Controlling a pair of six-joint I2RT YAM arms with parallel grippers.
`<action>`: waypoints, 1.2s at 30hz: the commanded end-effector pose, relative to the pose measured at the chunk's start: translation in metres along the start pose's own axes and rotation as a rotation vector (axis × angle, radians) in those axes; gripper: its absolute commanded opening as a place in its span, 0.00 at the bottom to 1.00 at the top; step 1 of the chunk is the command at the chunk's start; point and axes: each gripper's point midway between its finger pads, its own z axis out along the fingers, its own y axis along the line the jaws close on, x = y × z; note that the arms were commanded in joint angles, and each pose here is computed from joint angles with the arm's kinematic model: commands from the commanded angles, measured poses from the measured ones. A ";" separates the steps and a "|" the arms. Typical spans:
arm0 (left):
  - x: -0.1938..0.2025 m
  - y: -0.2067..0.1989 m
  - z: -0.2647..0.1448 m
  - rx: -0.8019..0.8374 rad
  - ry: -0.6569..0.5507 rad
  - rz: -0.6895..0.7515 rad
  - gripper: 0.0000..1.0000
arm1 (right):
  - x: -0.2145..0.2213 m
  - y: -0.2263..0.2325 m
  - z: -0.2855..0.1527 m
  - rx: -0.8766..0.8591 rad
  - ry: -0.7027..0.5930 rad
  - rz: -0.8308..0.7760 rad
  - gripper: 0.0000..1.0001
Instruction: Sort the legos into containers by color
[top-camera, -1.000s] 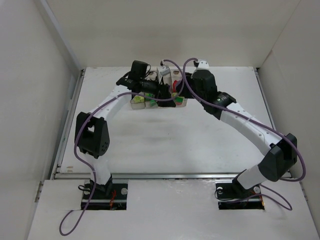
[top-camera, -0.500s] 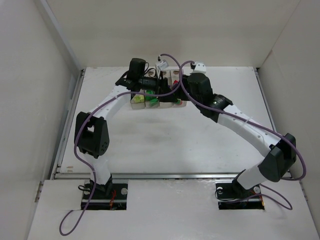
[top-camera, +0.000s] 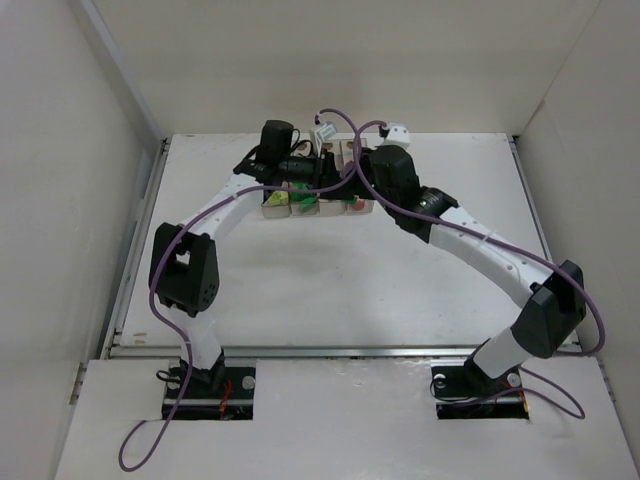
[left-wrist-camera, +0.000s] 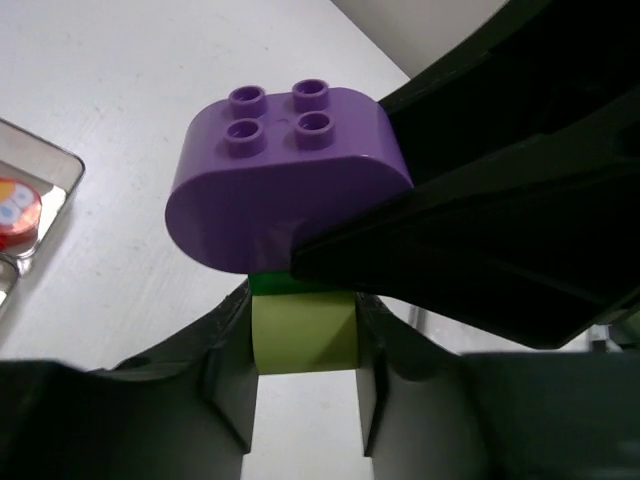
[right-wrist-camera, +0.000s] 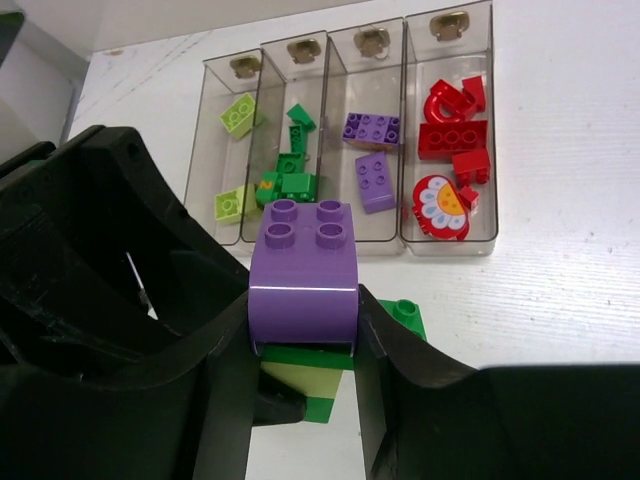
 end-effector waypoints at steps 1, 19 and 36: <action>-0.019 -0.006 -0.002 -0.027 -0.055 0.061 0.26 | -0.021 0.037 -0.008 -0.113 -0.053 0.038 0.00; 0.036 0.056 -0.039 -0.310 0.137 0.184 0.00 | -0.047 0.009 0.066 -0.041 -0.066 0.096 0.00; 0.072 0.090 -0.113 -0.453 0.223 0.183 0.00 | 0.032 0.004 0.176 -0.069 0.139 -0.028 0.62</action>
